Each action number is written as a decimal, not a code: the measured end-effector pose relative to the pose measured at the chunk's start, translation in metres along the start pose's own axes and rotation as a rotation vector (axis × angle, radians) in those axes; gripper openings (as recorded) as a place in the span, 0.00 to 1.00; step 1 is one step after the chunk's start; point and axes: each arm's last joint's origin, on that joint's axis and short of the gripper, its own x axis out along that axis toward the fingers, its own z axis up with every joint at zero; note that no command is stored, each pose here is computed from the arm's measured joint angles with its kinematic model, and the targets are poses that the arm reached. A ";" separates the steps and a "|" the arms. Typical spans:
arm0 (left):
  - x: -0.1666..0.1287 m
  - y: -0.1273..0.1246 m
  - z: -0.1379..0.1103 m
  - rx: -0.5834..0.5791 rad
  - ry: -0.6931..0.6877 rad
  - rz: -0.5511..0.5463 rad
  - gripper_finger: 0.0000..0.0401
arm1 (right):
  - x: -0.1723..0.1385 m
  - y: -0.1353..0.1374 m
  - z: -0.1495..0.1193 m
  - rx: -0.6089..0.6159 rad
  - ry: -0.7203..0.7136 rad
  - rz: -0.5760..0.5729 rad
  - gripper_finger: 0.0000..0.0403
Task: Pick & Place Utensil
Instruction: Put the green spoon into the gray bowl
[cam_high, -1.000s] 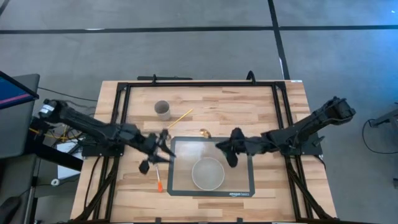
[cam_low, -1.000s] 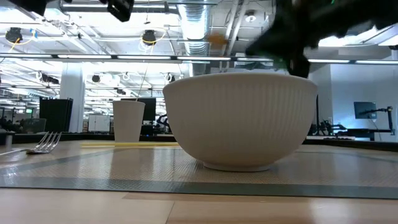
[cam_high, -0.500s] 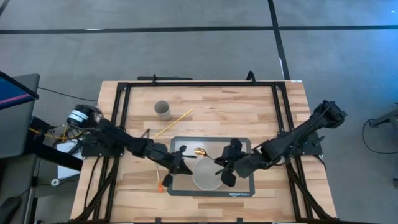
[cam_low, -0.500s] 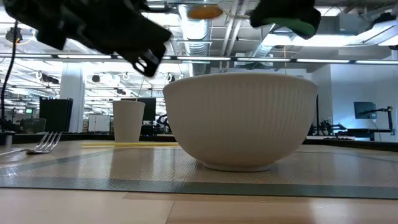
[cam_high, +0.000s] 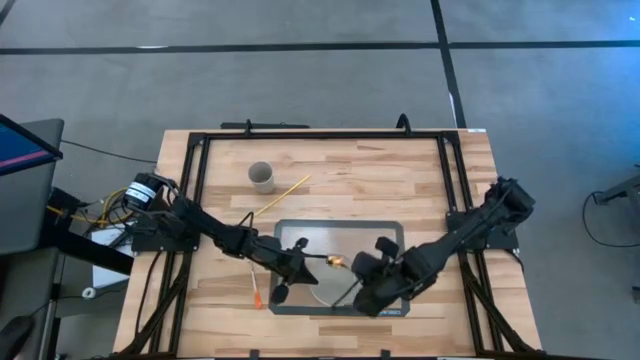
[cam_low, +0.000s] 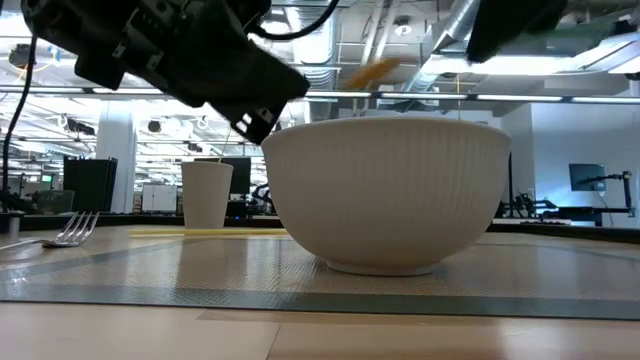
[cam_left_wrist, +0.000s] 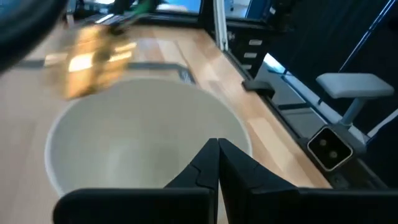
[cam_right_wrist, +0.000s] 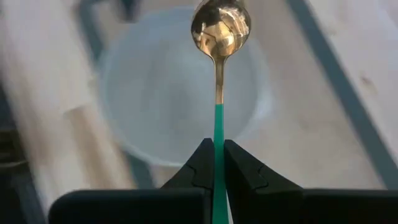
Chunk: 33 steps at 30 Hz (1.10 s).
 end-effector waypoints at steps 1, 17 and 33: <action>0.000 0.000 -0.002 -0.007 0.010 0.001 0.01 | -0.001 0.005 0.000 -0.013 -0.001 0.013 0.03; 0.000 0.010 -0.011 -0.015 0.083 0.104 0.01 | 0.018 0.022 -0.016 -0.211 0.095 -0.096 0.04; -0.001 0.010 -0.012 -0.026 0.095 0.130 0.01 | 0.030 0.023 -0.001 -0.099 0.154 0.081 0.05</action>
